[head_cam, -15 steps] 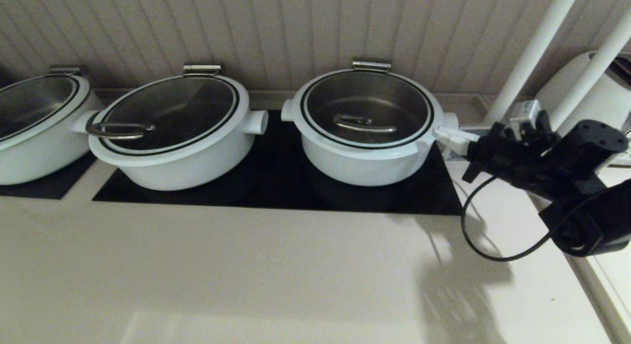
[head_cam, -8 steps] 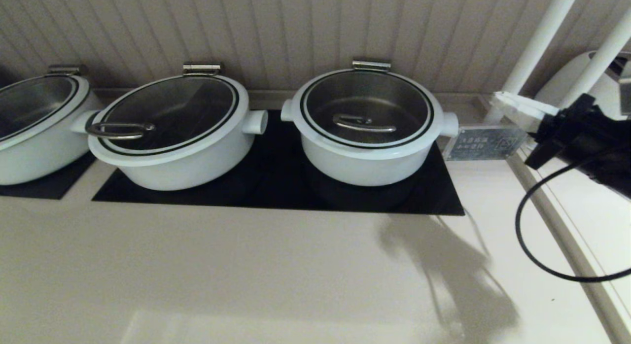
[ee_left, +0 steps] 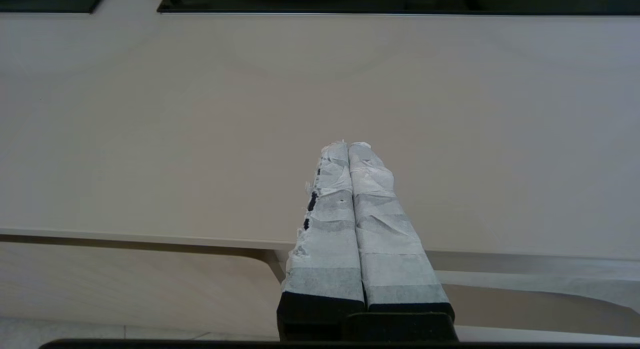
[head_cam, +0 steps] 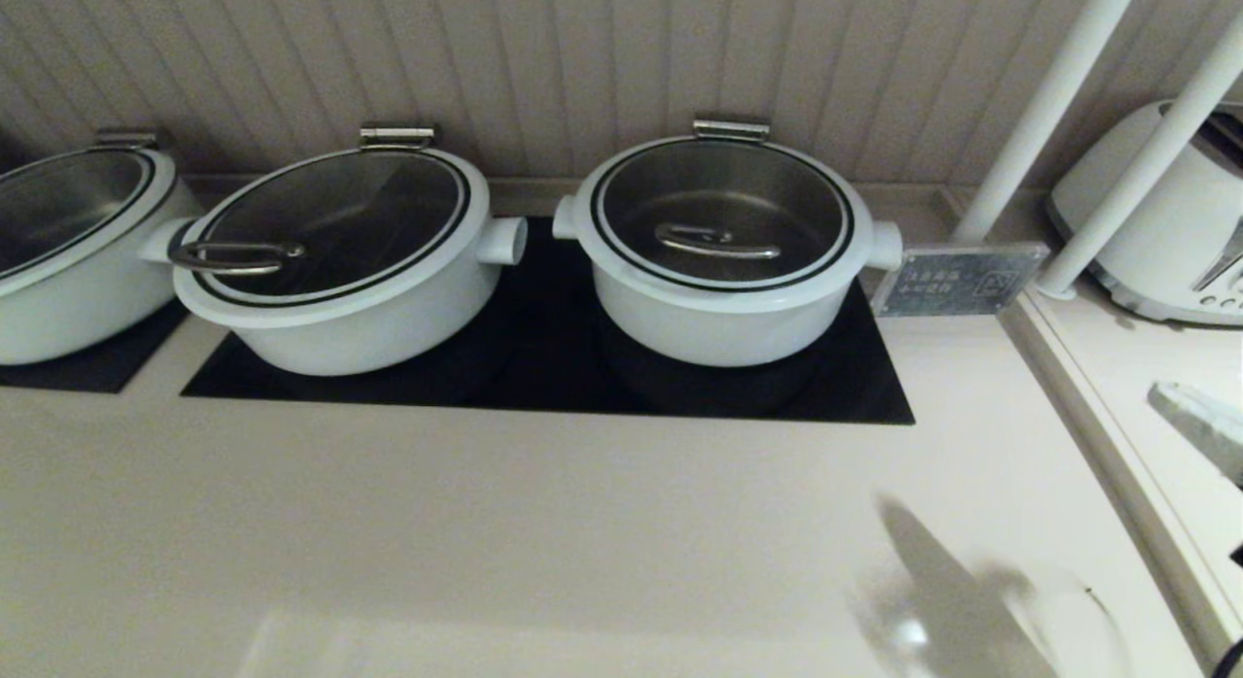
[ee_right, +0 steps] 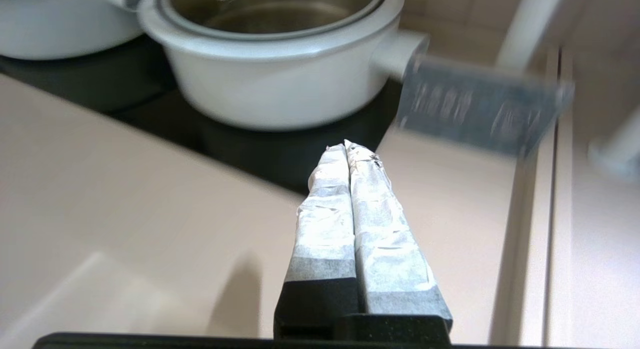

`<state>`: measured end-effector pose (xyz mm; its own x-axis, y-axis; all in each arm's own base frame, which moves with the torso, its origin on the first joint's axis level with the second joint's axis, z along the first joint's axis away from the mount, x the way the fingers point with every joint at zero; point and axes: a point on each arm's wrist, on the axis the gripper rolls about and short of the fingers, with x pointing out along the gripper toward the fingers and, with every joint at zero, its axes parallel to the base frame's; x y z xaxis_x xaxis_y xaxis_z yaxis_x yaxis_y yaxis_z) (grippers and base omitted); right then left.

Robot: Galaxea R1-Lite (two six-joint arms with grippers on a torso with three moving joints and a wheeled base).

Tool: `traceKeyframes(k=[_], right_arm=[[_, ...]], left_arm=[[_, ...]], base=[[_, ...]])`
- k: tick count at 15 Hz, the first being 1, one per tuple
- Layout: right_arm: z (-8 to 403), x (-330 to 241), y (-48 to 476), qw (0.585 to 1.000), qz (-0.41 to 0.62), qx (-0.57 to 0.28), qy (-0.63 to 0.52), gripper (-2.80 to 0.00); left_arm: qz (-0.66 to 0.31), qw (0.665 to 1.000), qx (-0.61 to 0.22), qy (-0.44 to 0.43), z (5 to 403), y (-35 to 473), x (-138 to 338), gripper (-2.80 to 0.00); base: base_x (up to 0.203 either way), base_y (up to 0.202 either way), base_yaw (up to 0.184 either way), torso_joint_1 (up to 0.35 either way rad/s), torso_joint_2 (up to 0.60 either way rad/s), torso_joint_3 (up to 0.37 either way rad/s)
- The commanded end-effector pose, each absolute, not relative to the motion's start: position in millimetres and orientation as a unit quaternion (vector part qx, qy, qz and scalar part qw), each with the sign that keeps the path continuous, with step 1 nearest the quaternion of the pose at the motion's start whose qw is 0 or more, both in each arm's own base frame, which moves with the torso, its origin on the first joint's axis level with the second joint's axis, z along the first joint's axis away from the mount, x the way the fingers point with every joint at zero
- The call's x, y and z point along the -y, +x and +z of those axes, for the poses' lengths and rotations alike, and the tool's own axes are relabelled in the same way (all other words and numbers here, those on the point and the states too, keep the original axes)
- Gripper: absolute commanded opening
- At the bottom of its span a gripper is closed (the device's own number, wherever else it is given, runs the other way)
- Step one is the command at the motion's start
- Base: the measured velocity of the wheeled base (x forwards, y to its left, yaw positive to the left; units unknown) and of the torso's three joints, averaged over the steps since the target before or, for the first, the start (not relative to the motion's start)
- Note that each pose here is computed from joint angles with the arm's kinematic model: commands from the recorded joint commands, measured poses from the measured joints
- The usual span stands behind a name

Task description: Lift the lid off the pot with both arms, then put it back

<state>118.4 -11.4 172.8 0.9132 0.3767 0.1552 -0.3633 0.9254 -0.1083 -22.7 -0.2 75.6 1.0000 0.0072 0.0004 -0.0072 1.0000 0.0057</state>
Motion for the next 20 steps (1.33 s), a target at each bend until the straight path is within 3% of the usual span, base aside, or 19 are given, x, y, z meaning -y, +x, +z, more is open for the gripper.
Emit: traceKeyframes(k=[1,11,13,17,20], right_arm=[[171.9,3.2,75.0,0.975,0.187,0.113,-0.043,-2.80],[94.2,-3.7,-20.0,0.996,0.073,0.040,0.012,-2.80],[81.3,-2.0,-25.9,0.999,0.047,-0.004,0.014,-2.80],[78.8,1.5,-23.4,0.999,-0.028,0.010,0.019,-2.80],[75.9,0.2,-22.9,1.000,0.004,0.001,-0.024,-2.80]], left_arm=[[0.004,1.000,0.000,0.003,75.7,-22.7,0.2,-2.80],[0.004,1.000,0.000,0.003,75.7,-22.7,0.2,-2.80],[0.004,1.000,0.000,0.003,75.7,-22.7,0.2,-2.80],[0.004,1.000,0.000,0.003,75.7,-22.7,0.2,-2.80],[0.004,1.000,0.000,0.003,75.7,-22.7,0.2,-2.80]], base=[[0.000,0.000,0.000,0.000,0.00,0.000],[0.000,0.000,0.000,0.000,0.00,0.000],[0.000,0.000,0.000,0.000,0.00,0.000],[0.000,0.000,0.000,0.000,0.00,0.000],[0.000,0.000,0.000,0.000,0.00,0.000]])
